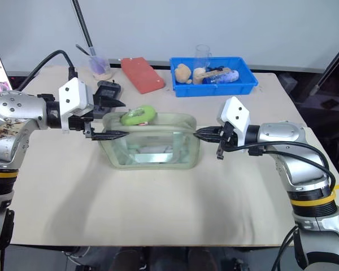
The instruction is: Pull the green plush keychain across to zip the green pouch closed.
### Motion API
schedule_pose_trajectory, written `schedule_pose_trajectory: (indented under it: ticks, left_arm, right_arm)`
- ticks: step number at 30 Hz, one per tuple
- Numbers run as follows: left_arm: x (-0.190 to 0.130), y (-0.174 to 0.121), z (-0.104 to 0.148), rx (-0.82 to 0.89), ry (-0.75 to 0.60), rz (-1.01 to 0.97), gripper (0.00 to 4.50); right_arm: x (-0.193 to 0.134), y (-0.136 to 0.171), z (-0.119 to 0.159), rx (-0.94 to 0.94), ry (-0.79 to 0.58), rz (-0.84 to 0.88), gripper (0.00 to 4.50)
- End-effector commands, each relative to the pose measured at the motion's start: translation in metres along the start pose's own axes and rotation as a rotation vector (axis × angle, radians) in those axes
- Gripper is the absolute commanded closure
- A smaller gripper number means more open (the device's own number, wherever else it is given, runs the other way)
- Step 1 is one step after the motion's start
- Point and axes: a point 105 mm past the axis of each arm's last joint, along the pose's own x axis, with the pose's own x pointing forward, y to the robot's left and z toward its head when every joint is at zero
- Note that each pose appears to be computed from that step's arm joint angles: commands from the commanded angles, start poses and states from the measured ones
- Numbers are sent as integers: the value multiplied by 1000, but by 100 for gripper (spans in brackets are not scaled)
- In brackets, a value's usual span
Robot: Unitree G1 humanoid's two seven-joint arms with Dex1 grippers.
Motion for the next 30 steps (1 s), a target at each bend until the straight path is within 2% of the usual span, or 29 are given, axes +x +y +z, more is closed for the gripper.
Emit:
schedule_pose_trajectory:
  ticks: [1, 5, 8, 9, 10, 11, 12, 17, 18, 21, 27, 30]
  left_arm:
    - [-22, 6, 3, -17, 14, 45, 2]
    - [-24, -4, -27, -55, 114, 54, 2]
    - [-21, -12, -33, -81, 121, 30, 2]
    - [-21, -15, -34, -86, 121, 19, 55]
    - [-20, -16, -34, -94, 120, 15, 86]
    - [-20, -18, -34, -101, 120, 9, 144]
    - [-20, -19, -34, -102, 120, 4, 174]
    - [-21, -20, -35, -101, 121, 9, 421]
    - [-21, -20, -36, -98, 125, 9, 444]
    - [-20, -21, -39, -90, 140, 8, 444]
    - [-16, -22, -41, -88, 145, 4, 450]
    - [-16, -23, -42, -86, 145, 2, 450]
  right_arm:
    - [-5, -4, 11, -41, -28, -33, 450]
    - [-5, -5, 12, -46, -27, -25, 450]
    - [-5, -5, 13, -51, -24, -19, 450]
    - [-6, -6, 13, -51, -23, -18, 450]
    - [-6, -6, 14, -52, -22, -16, 450]
    - [-6, -6, 14, -53, -20, -15, 450]
    - [-6, -6, 14, -53, -19, -13, 450]
    - [-5, -4, 14, -57, -19, -3, 450]
    - [-4, -4, 15, -58, -22, 1, 450]
    - [-7, -3, 18, -48, -17, 22, 450]
    - [-28, -24, 28, -80, 35, 22, 246]
    - [-30, -44, 50, -103, -22, -13, 145]
